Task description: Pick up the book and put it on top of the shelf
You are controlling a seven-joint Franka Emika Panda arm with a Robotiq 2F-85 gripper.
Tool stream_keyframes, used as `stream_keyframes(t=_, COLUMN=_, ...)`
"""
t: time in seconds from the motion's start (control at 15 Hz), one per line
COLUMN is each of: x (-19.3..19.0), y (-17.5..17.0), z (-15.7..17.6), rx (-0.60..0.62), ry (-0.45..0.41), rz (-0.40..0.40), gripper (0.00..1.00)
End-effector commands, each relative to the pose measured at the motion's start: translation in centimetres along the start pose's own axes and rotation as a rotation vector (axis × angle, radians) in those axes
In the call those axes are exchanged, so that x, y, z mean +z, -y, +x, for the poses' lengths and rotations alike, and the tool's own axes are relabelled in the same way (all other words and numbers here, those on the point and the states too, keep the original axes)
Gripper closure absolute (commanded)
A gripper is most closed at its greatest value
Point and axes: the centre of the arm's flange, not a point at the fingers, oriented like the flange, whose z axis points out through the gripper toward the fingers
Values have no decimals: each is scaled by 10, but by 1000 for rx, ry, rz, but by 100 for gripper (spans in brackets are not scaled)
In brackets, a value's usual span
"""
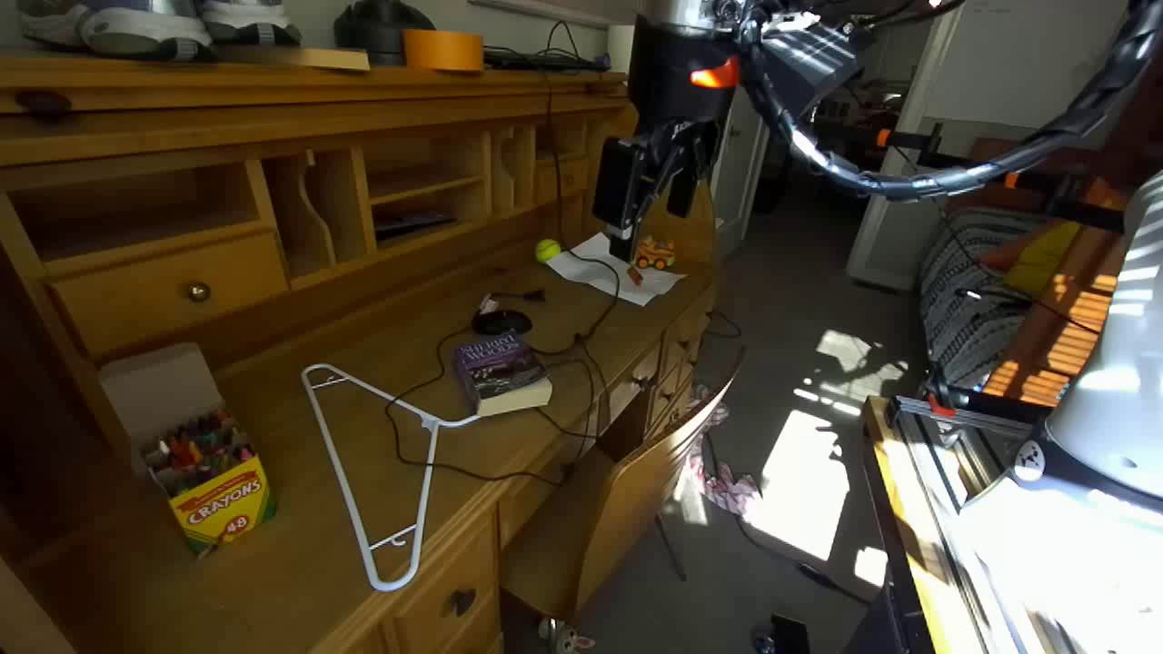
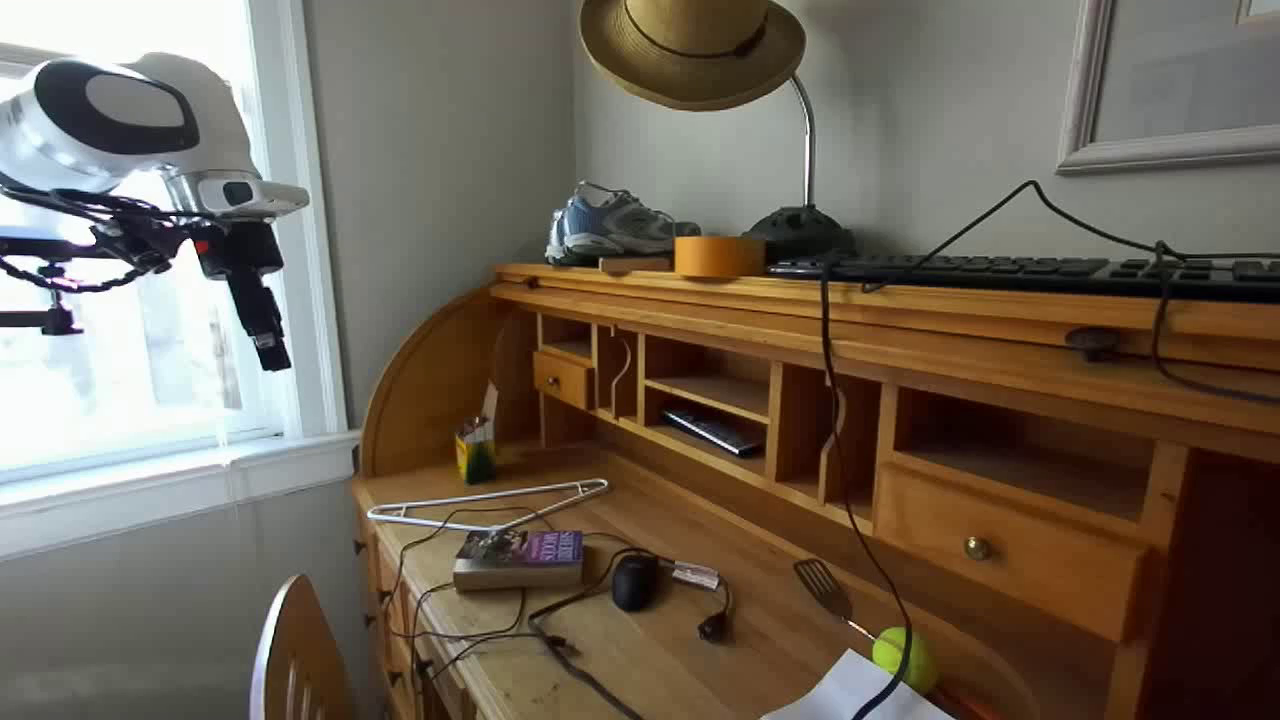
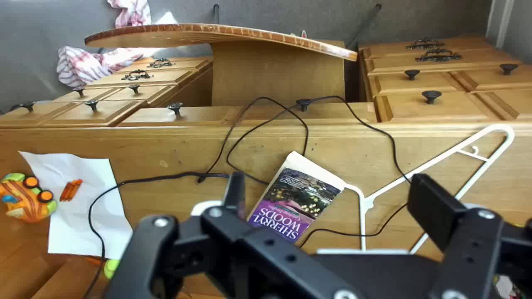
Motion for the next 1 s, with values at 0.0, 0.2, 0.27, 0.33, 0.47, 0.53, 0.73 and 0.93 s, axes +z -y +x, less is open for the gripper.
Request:
stream_keyframes(t=0.0, x=0, y=0, z=0, rx=0, ry=0, rz=0, gripper=0)
stream_keyframes(t=0.2, x=0, y=0, z=0, rx=0, ry=0, rz=0, gripper=0)
stream_keyframes(t=0.27, x=0, y=0, z=0, rx=0, ry=0, rz=0, gripper=0)
stream_keyframes(t=0.33, x=0, y=0, z=0, rx=0, ry=0, rz=0, gripper=0)
stream_keyframes(t=0.47, x=7, y=3, z=3, rx=13, ry=-9, rz=2, gripper=0)
stream_keyframes(t=0.53, x=13, y=5, z=6, rx=6, ry=-36, rz=-3, gripper=0)
stream_keyframes(t=0.73, x=36, y=17, z=15, rx=-7, ry=-141, rz=-38, gripper=0)
stream_keyframes(t=0.93, x=63, y=30, z=21, rx=-25, ry=-218, rz=-72, gripper=0)
